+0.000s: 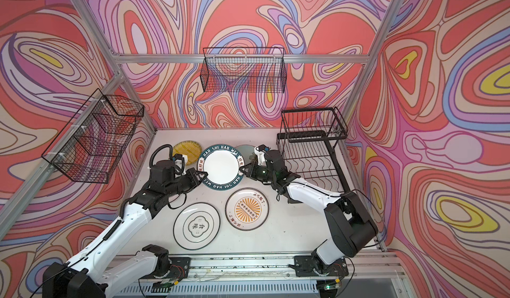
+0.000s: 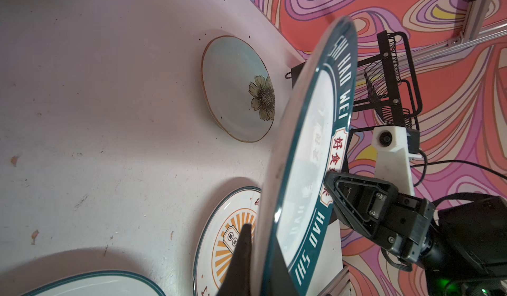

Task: Load plates into a dish rack
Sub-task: Pick up the plate from the center of the table.

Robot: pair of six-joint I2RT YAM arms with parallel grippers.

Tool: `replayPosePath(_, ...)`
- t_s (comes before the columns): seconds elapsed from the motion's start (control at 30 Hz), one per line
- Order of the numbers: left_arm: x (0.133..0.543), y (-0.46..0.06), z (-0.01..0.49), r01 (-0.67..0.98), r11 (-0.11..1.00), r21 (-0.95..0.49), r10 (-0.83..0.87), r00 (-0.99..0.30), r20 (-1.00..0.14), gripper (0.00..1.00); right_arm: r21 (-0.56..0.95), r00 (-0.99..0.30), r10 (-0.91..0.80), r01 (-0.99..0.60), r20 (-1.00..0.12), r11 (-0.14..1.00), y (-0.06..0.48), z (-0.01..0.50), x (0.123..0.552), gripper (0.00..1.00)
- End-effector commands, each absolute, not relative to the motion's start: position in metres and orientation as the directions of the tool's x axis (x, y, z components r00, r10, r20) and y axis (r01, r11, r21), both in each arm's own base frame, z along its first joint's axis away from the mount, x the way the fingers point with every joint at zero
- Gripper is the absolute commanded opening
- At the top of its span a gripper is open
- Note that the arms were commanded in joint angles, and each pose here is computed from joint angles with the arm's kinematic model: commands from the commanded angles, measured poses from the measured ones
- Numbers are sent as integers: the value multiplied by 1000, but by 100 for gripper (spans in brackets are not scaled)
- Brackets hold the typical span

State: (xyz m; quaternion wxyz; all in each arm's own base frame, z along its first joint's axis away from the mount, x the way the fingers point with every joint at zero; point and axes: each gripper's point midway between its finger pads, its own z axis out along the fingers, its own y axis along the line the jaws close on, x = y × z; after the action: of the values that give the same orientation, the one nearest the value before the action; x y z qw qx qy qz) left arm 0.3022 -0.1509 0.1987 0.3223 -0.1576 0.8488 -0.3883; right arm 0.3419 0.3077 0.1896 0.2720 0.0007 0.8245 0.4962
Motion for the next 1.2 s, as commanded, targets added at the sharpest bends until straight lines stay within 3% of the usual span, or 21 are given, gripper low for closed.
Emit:
replayPosePath(0.0,301,-154,194,31,668,-743,-484,-741,-466,0,803,-807,226,-425,-545,418,326,236,327,5)
replayPosePath(0.67,298,-154,224,117,534,-838,-604,-641,-474,0,803,-794,231,-459,-563,381,323,249,318,50)
replayPosePath(0.9,296,-151,223,133,500,-856,-637,-614,-467,0,809,-797,235,-455,-557,373,324,247,317,52)
replayPosePath(1.17,297,-153,226,147,482,-864,-644,-609,-463,0,830,-812,246,-436,-529,346,328,241,319,46)
